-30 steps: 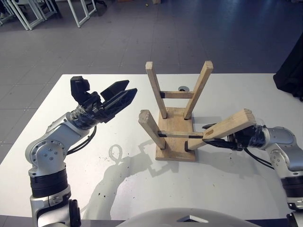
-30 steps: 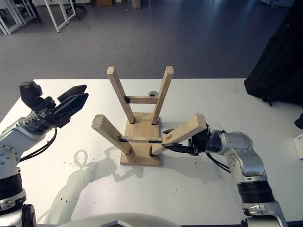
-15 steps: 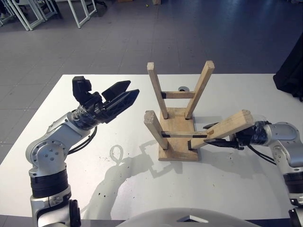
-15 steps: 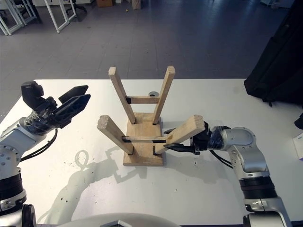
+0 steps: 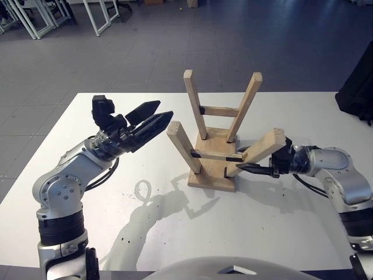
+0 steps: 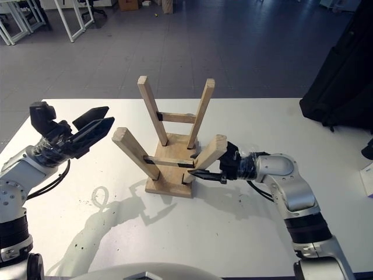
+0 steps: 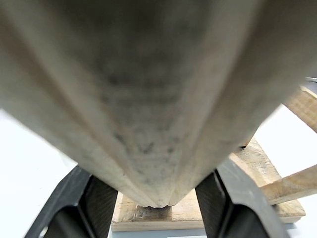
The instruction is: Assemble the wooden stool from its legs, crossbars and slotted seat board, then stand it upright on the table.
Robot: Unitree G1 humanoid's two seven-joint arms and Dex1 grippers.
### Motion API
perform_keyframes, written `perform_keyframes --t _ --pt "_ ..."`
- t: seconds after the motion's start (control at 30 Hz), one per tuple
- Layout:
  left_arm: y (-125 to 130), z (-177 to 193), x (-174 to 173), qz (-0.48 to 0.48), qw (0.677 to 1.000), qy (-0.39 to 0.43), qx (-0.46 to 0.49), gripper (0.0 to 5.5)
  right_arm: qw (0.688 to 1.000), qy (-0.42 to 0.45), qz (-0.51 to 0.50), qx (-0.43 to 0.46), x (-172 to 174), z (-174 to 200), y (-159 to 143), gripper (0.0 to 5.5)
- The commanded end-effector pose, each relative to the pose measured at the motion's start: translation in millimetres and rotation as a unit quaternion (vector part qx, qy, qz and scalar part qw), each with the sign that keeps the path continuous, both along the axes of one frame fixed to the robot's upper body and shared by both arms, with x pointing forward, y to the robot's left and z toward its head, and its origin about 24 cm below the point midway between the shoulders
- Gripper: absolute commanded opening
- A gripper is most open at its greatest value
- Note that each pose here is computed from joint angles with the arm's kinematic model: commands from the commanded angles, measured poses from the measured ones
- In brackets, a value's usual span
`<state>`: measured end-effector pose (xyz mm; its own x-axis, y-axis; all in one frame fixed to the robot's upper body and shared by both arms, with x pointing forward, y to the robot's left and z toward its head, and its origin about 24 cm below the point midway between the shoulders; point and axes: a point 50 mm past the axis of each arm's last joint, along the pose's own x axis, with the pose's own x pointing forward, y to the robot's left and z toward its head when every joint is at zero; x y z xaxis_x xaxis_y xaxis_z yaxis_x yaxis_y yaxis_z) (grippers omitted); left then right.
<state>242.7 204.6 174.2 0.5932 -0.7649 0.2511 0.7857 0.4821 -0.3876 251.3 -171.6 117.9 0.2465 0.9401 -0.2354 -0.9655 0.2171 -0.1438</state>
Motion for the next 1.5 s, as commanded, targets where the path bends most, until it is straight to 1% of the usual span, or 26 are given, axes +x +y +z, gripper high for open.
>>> perform_keyframes --t 0.03,0.13,0.23,0.33,0.4,0.53,0.63,0.67,0.73,0.83,0.93,0.97,1.0,1.07,1.1,1.13,1.17,1.23,1.27,1.37,1.43,1.5 --pt "5 15 0 0.039 0.998 -0.031 0.024 5.48 0.998 0.029 -0.034 -0.052 -2 -15 -1 2.03" --pt "-3 38 -6 0.025 0.997 -0.071 0.021 5.48 0.995 0.035 -0.064 -0.068 2 -15 2 2.03" --pt "-25 57 -15 -0.003 0.994 -0.103 0.03 5.48 0.992 0.036 -0.09 -0.075 7 -15 2 2.03" --pt "-45 71 -19 -0.005 0.992 -0.118 0.035 5.48 0.992 0.029 -0.098 -0.074 9 -12 5 2.03" --pt "-58 73 -18 0.002 0.992 -0.115 0.045 5.48 0.992 0.028 -0.098 -0.071 8 -11 8 2.03" --pt "-89 56 -9 0.033 0.993 -0.07 0.086 5.48 0.992 0.028 -0.099 -0.067 10 -10 11 2.03" --pt "-112 30 -2 0.066 0.987 -0.024 0.146 4.93 0.992 0.031 -0.105 -0.066 11 -12 9 2.03" --pt "-119 20 0 0.083 0.982 -0.01 0.167 4.85 0.992 0.032 -0.108 -0.066 11 -13 9 2.03" --pt "-130 5 5 0.123 0.97 0.002 0.208 4.5 0.991 0.033 -0.11 -0.064 11 -14 9 2.03" --pt "-147 -6 5 0.154 0.963 0.009 0.22 3.96 0.992 0.035 -0.109 -0.06 10 -15 11 2.03" --pt "-154 -6 10 0.187 0.952 -0.022 0.243 3.55 0.992 0.038 -0.109 -0.056 8 -16 13 2.03" --pt "-155 -4 12 0.196 0.948 -0.035 0.248 3.3 0.992 0.04 -0.109 -0.055 8 -16 13 2.03" --pt "-155 2 15 0.217 0.941 -0.057 0.253 3.17 0.992 0.041 -0.109 -0.053 7 -17 14 2.03" --pt "-153 22 23 0.271 0.924 -0.116 0.245 2.76 0.992 0.044 -0.108 -0.052 5 -17 15 2.03" --pt "-153 37 26 0.301 0.91 -0.159 0.238 2.62 0.992 0.045 -0.107 -0.051 4 -18 16 2.03" --pt "-153 47 28 0.318 0.899 -0.188 0.234 2.62 0.992 0.047 -0.107 -0.051 3 -18 16 2.03" --pt "-155 48 27 0.319 0.893 -0.204 0.243 2.62 0.992 0.049 -0.107 -0.05 3 -18 16 2.03" --pt "-164 18 25 0.275 0.882 -0.2 0.327 2.62 0.992 0.051 -0.106 -0.048 2 -18 17 2.03" --pt "-165 -5 22 0.25 0.866 -0.195 0.388 2.62 0.992 0.052 -0.105 -0.047 2 -17 17 2.03" --pt "-161 -65 12 0.194 0.831 -0.159 0.497 2.62 0.992 0.054 -0.105 -0.046 2 -16 17 2.03" --pt "-160 -94 5 0.174 0.817 -0.141 0.532 2.62 0.992 0.054 -0.104 -0.045 1 -15 18 2.03" --pt "-160 -108 2 0.168 0.815 -0.13 0.539 2.62 0.992 0.056 -0.102 -0.044 1 -14 19 2.03"
